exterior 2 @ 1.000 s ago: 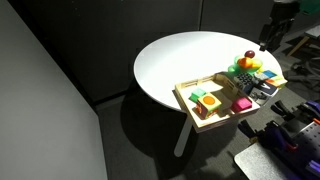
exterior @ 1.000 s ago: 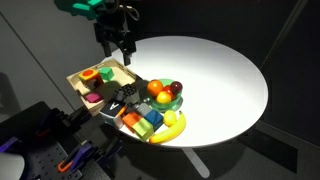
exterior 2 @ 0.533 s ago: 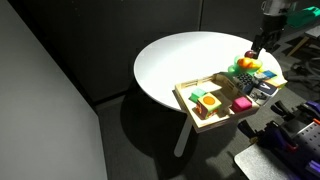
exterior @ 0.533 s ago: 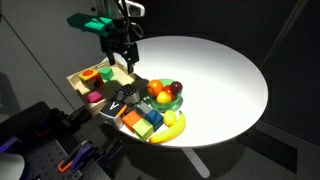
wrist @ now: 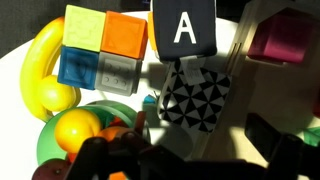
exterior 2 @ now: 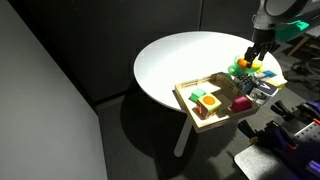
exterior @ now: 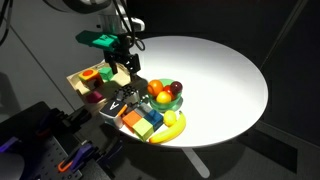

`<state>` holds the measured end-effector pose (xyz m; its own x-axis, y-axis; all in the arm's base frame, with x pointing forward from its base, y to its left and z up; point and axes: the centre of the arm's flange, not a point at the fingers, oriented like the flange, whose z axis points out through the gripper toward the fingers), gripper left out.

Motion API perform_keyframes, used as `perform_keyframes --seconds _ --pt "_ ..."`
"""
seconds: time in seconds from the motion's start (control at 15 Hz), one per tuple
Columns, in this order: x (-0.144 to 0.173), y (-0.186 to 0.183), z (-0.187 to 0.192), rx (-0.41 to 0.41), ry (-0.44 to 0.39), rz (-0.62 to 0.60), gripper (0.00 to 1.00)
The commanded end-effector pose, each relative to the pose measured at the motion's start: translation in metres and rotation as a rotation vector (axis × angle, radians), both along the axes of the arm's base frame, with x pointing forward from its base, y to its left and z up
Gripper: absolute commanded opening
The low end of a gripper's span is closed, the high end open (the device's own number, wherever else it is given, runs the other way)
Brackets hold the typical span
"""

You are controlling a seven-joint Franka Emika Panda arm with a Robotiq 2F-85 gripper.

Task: Move one black and white soft block from the table to the tray

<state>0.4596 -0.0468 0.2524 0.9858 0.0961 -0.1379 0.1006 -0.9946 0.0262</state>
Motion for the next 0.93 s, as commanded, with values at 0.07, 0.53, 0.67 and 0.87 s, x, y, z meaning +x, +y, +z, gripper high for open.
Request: perform_keyframes --seconds 0.07,0.53,0.67,0.87 --pt "0.001 0.009 -0.024 -0.038 -0.022 -0.01 1.0" --pt "0.004 0.016 -0.047 -0.039 -0.069 -0.055 1.0" --pt "0.005 0.017 -0.052 -0.043 -0.078 -0.063 1.0" --pt "0.005 0.018 -0.06 -0.046 -0.078 -0.073 1.0"
